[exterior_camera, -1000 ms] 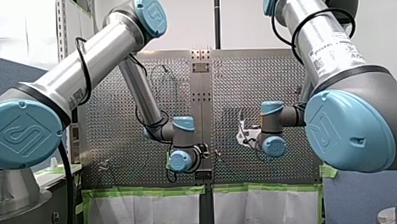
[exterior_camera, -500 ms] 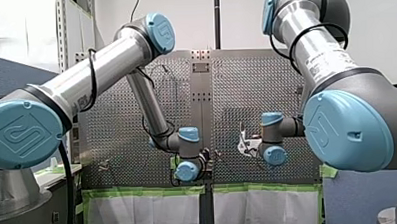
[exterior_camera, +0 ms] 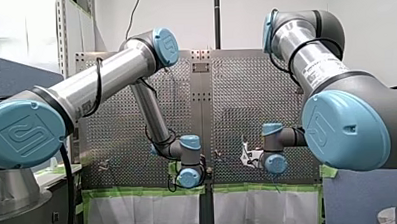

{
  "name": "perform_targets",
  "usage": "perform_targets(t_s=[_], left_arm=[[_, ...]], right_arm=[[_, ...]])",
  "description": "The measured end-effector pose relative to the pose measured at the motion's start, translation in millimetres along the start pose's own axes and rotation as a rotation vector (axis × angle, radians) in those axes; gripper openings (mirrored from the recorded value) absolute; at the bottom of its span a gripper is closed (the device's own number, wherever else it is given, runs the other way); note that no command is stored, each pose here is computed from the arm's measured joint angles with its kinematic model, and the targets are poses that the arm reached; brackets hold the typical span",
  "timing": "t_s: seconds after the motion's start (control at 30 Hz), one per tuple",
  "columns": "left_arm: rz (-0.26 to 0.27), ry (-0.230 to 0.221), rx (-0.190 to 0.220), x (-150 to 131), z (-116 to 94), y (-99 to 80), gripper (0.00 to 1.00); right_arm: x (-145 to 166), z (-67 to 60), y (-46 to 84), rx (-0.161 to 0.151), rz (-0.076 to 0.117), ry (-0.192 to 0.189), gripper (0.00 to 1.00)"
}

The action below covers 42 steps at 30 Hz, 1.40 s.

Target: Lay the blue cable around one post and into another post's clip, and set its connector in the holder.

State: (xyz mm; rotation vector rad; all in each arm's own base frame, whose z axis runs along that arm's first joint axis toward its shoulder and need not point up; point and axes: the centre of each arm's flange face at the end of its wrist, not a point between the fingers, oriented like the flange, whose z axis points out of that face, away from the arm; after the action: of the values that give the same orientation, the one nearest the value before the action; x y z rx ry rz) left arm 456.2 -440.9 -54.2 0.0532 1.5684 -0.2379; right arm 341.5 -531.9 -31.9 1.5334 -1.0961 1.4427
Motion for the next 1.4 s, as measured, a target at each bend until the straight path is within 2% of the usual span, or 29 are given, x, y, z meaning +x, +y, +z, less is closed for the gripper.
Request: perform_targets(t_s=[0.1,0.2,0.37,0.5,0.73,1.0,1.4], left_arm=[[0.005,-0.006,-0.002,-0.9,2.7,1.4,0.00],[0.003,-0.015,0.012,-3.0,6.0,-0.6,0.00],[-0.009,-0.032,0.046,-6.8,12.7,-7.3,0.00],[-0.014,-0.038,0.056,-8.6,15.2,-9.8,0.00],[-0.003,-0.027,0.042,-10.6,20.9,-11.0,0.00],[0.023,0.014,0.020,7.5,25.9,-6.1,0.00],[-0.009,-0.014,0.020,-2.7,48.4,-12.4,0.00]], right_arm=[[-10.9,4.8,5.8,-0.009,-0.006,-0.018,0.00],[-19.1,7.2,11.0,-0.018,-0.010,-0.032,0.00],[-22.0,9.5,16.5,-0.026,-0.014,-0.033,0.00],[-20.6,12.2,19.9,-0.031,-0.015,-0.028,0.00],[-19.7,14.2,24.1,-0.037,-0.024,-0.026,0.00],[-19.0,15.4,27.7,-0.042,-0.032,-0.024,0.00],[-16.8,19.2,31.6,-0.046,-0.047,-0.023,0.00]])
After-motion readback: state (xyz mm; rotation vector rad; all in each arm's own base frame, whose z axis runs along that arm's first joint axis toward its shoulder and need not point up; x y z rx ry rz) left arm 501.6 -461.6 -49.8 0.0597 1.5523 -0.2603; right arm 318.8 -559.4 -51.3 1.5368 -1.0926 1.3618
